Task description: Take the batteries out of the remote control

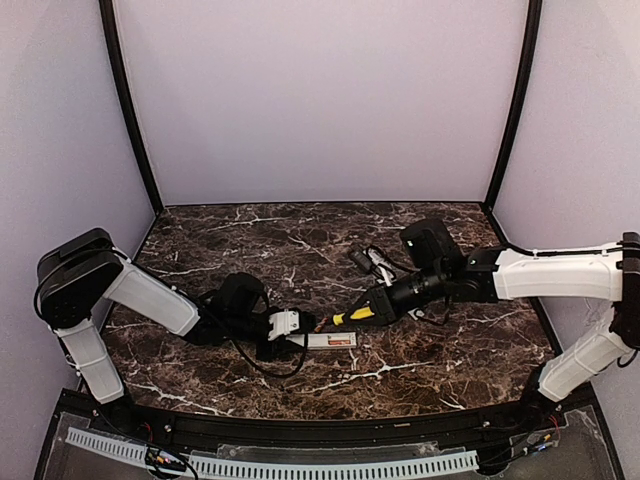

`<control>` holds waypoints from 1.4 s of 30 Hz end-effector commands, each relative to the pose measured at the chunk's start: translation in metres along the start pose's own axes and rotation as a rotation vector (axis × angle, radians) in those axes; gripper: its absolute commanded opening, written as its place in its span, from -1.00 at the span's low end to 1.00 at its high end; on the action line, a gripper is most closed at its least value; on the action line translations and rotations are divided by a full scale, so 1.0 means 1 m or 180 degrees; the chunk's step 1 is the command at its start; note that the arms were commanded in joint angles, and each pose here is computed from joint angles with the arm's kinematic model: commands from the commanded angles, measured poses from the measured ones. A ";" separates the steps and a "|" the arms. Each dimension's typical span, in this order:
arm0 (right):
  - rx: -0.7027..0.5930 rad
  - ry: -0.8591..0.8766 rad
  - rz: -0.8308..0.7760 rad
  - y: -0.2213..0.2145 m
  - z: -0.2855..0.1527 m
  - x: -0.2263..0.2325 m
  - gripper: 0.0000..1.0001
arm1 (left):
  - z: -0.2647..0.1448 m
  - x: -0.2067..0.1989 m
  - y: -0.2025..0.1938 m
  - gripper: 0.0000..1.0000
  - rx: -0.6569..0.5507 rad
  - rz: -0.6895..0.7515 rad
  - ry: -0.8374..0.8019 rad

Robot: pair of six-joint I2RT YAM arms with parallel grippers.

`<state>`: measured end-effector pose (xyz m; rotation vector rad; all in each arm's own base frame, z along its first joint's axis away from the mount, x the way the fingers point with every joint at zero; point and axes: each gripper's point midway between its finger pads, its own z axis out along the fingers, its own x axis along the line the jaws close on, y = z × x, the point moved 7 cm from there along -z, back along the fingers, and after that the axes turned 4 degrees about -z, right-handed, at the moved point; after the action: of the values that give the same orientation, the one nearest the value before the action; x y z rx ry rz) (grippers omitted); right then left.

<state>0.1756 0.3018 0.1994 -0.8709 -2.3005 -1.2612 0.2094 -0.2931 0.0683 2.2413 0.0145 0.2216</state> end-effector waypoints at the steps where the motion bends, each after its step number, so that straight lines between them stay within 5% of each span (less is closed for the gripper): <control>1: -0.0135 -0.0169 -0.0155 0.013 -0.011 0.006 -1.00 | -0.001 0.002 0.007 -0.99 -0.0057 0.0027 -0.0025; 13: -0.0067 -0.0940 -0.0215 0.006 -0.041 -0.004 -1.00 | -0.011 0.006 0.018 -0.99 -0.0141 0.0112 0.0133; 21: -0.0379 -0.1404 -0.0544 0.023 -0.066 -0.002 -1.00 | -0.023 0.017 0.025 -0.99 -0.0193 0.0333 0.0551; 28: -0.0603 -0.1451 -0.1002 0.047 -0.081 0.014 -1.00 | -0.043 0.019 0.036 -0.99 -0.0359 0.0887 0.0897; 42: -0.0819 -0.1405 -0.1463 0.064 -0.099 0.034 -1.00 | -0.085 0.041 0.082 -0.95 -0.0108 0.0886 0.1202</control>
<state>0.1920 0.2546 0.2835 -0.8486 -2.8364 -1.5753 0.2307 -0.2800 0.1688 2.0867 -0.1251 0.7850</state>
